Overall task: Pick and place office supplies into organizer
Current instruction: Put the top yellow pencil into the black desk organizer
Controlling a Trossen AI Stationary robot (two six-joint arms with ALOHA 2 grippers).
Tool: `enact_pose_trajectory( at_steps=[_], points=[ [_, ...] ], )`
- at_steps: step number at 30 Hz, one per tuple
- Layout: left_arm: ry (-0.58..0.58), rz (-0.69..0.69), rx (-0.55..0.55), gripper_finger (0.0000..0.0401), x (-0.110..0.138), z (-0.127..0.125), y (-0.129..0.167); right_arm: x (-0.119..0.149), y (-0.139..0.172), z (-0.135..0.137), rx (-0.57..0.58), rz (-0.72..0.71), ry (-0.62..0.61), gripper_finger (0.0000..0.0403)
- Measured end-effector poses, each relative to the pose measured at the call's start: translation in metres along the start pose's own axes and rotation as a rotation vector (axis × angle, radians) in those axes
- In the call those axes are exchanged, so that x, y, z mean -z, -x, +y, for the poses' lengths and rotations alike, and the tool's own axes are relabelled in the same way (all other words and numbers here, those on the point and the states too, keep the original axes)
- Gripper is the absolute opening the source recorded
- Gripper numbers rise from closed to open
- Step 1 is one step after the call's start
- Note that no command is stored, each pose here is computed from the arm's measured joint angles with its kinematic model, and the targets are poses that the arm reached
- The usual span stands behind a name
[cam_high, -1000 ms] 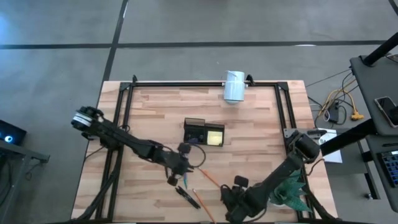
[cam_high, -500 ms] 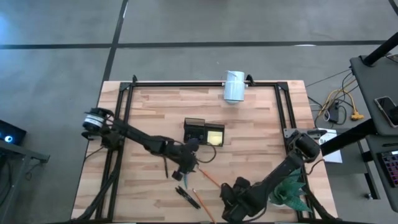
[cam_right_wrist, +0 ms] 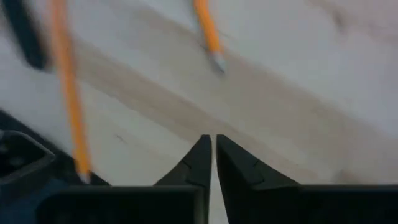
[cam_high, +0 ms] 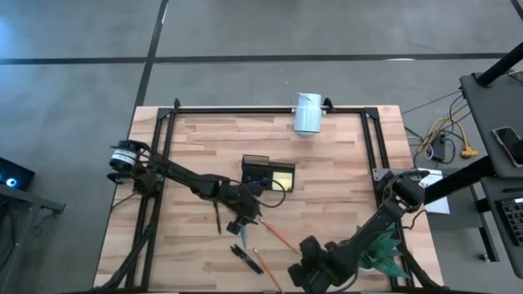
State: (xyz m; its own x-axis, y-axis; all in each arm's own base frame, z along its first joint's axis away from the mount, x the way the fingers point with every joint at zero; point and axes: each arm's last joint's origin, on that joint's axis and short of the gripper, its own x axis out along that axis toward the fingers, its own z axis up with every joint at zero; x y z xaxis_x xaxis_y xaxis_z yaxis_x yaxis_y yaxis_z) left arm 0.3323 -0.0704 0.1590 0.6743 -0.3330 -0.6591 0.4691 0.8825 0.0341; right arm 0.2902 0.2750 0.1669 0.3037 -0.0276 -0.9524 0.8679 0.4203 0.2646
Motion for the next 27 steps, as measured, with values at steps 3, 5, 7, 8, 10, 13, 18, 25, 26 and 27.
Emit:
enact_pose_trajectory(
  at_steps=[3,5,7,8,10,13,18,25,26,27],
  points=[
    [0.014,-0.005,0.016,0.0127,0.001,0.003,0.001,0.002,-0.008,-0.005,0.020,0.075,-0.078,0.0012],
    [0.020,-0.008,0.022,0.0127,0.001,0.005,0.001,0.000,-0.010,-0.005,0.017,0.118,-0.162,0.0011],
    [0.019,-0.009,0.023,0.0127,0.001,0.007,0.002,-0.001,-0.009,-0.005,-0.011,0.139,-0.240,0.0011],
    [0.016,-0.009,0.023,0.0127,0.002,0.007,0.002,-0.002,-0.008,-0.005,-0.020,0.145,-0.278,0.0011],
    [0.008,-0.008,0.023,0.0127,0.002,0.008,0.001,-0.005,-0.006,-0.008,-0.024,0.134,-0.342,0.0011],
    [0.003,-0.003,0.023,0.0127,0.003,0.009,0.000,-0.012,-0.003,-0.014,-0.029,0.080,-0.409,0.0011],
    [0.006,0.003,0.023,0.0127,0.005,0.009,-0.001,-0.024,-0.008,-0.022,-0.010,0.049,-0.445,0.0011],
    [0.005,0.001,0.024,0.0127,0.004,0.009,-0.001,-0.040,-0.011,-0.020,-0.004,0.037,-0.479,0.0011],
    [0.006,0.000,0.025,0.0127,0.004,0.009,-0.001,-0.041,-0.011,-0.020,-0.004,0.036,-0.481,0.0011],
    [0.005,0.000,0.025,0.0127,0.004,0.009,-0.001,-0.042,-0.011,-0.020,-0.007,0.036,-0.481,0.0011]
  ],
)
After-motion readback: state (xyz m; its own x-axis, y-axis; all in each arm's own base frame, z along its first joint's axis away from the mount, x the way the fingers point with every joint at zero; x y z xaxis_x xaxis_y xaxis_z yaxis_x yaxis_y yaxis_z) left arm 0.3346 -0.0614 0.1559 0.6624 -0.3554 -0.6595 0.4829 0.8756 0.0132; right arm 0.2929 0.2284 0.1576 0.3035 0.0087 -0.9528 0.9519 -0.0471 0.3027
